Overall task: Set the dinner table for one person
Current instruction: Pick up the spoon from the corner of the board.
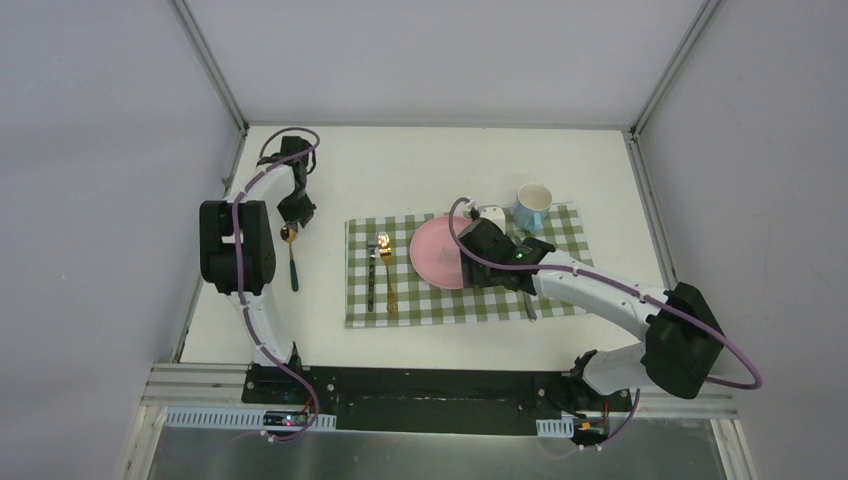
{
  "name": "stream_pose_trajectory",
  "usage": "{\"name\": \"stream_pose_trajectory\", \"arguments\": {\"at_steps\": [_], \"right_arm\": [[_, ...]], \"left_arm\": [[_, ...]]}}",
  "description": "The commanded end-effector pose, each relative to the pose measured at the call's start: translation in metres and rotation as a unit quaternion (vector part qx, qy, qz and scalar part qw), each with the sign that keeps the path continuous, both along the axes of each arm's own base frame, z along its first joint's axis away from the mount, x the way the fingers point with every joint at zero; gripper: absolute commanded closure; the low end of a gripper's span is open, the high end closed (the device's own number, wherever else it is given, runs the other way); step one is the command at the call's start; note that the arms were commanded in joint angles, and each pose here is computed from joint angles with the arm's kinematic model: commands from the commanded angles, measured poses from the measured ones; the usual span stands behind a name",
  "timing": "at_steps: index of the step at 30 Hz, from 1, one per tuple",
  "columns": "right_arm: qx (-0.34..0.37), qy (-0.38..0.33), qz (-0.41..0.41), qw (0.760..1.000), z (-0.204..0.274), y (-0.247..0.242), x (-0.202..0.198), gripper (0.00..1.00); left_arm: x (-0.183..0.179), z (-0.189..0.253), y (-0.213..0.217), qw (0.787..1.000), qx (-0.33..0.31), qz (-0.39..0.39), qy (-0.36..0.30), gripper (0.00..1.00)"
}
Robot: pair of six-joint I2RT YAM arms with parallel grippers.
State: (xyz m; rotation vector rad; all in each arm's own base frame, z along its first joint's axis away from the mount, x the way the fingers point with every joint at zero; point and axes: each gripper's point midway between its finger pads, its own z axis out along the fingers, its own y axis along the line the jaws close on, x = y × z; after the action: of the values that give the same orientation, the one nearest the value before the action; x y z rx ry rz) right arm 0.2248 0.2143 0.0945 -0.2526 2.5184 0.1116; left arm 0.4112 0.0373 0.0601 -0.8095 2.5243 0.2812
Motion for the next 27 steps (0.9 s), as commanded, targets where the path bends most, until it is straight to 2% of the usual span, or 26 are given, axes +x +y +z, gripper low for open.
{"name": "stream_pose_trajectory", "arguments": {"at_steps": [1, 14, 20, 27], "right_arm": [[0.018, -0.014, 0.012, 1.000, 0.008, 0.014, 0.007, 0.39], [0.018, -0.009, 0.016, 1.000, 0.002, 0.018, 0.005, 0.39], [0.019, -0.007, 0.019, 1.000, 0.000, 0.018, 0.003, 0.39], [0.019, -0.005, 0.018, 1.000, -0.003, 0.018, 0.001, 0.39]], "left_arm": [[0.010, -0.004, 0.005, 1.000, 0.011, -0.002, 0.000, 0.77], [0.014, 0.001, 0.009, 1.000, 0.024, -0.001, -0.005, 0.79], [0.008, 0.004, 0.027, 0.997, 0.072, 0.023, 0.012, 0.79], [0.007, -0.005, 0.032, 0.995, 0.088, 0.028, 0.034, 0.79]]}}
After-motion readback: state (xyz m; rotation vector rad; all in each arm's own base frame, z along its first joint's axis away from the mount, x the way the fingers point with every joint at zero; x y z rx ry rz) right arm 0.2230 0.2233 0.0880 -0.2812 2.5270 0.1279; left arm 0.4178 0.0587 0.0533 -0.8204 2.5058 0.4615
